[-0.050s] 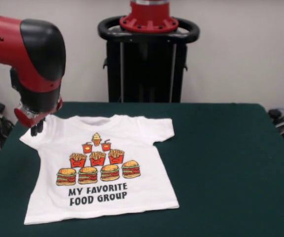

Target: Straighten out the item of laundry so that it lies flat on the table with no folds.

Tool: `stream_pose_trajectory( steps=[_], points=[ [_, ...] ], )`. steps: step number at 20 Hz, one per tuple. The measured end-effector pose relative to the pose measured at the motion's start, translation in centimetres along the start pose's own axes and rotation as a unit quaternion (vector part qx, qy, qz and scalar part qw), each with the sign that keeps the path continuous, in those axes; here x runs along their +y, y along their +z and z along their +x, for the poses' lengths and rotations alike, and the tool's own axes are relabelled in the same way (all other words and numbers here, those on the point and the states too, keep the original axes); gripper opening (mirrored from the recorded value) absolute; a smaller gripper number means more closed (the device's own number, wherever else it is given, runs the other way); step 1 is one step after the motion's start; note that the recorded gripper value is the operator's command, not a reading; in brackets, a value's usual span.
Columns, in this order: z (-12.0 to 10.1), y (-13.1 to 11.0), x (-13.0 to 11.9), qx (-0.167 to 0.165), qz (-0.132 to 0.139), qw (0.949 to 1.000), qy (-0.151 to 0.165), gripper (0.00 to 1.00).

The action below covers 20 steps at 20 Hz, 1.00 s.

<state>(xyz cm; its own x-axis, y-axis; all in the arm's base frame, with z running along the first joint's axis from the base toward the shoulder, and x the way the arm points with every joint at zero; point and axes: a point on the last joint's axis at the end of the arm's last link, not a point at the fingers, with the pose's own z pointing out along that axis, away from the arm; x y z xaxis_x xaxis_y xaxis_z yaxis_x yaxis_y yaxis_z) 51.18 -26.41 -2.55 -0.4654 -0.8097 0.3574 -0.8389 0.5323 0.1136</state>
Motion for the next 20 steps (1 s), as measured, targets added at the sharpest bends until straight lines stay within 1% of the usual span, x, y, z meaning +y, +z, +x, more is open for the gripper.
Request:
stream_pose_trajectory(
  steps=[5,6,13,20],
  points=[
    [0.3,1.2,-0.4,0.014,0.000,0.9999,0.000,0.00],
    [0.3,1.8,-0.5,0.017,-0.002,0.9999,0.001,0.00],
    [-0.3,3.9,-0.3,0.015,-0.014,0.9998,0.001,0.00],
    [-0.5,4.1,-0.6,0.022,-0.020,0.9996,0.002,0.00]
  ],
)
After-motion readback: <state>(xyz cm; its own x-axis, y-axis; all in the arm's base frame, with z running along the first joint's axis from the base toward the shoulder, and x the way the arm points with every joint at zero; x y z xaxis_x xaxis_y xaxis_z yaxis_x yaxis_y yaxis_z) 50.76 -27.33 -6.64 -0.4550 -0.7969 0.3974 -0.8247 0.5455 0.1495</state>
